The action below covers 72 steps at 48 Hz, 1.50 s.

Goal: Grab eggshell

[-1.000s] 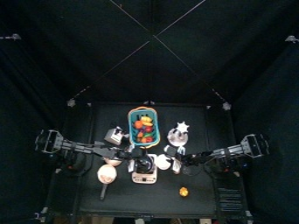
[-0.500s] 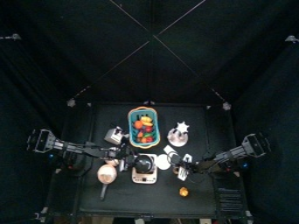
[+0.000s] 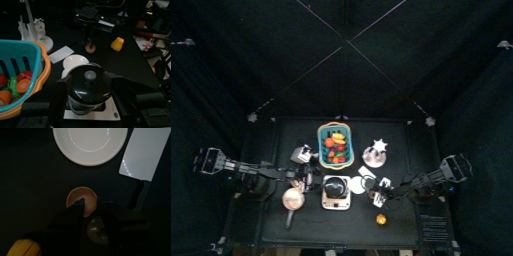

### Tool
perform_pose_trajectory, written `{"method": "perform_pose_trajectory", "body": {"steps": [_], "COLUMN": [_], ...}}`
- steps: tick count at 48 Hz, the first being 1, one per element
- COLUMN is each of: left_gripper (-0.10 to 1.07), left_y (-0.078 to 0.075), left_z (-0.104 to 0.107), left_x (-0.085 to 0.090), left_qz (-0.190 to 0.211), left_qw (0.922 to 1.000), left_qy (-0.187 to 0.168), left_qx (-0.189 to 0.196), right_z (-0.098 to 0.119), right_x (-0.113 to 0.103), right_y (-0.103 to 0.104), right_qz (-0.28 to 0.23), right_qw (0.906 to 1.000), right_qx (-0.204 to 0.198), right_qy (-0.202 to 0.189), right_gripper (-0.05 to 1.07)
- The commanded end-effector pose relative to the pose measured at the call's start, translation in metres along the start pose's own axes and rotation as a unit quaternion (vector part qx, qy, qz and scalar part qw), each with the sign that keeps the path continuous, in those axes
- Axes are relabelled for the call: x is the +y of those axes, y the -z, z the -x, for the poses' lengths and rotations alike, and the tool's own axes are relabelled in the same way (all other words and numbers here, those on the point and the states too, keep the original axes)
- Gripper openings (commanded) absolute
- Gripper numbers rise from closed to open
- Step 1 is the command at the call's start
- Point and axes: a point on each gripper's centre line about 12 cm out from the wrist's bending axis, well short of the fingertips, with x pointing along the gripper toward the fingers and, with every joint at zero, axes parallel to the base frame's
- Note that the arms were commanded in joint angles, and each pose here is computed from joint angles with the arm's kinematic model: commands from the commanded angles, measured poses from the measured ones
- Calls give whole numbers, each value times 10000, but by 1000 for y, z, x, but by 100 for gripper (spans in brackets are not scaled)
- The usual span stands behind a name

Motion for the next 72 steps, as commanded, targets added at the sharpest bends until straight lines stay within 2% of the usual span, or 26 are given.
{"method": "perform_pose_trajectory", "body": {"steps": [1,22,41,58,72], "left_gripper": [90,90,90,90,90], "left_y": [-6,-2,1,4,4], "left_z": [0,1,2,3,3], "left_x": [3,7,8,9,9], "left_qz": [38,74,160,210,216], "left_qw": [9999,9999,9998,9996,9996], "left_qy": [-54,-115,-152,-187,-181], "left_qx": [-121,-66,-31,-4,4], "right_z": [3,15,12,12,4], "right_x": [1,2,-2,-2,4], "right_y": [-6,-15,-14,-14,-11], "right_qz": [-70,-145,-190,-206,-76], "right_qw": [9999,9995,9995,9994,9993], "right_qx": [-79,-243,-219,-225,-237], "right_qy": [-55,-139,-123,-137,-295], "right_gripper": [65,64,65,76,76]}}
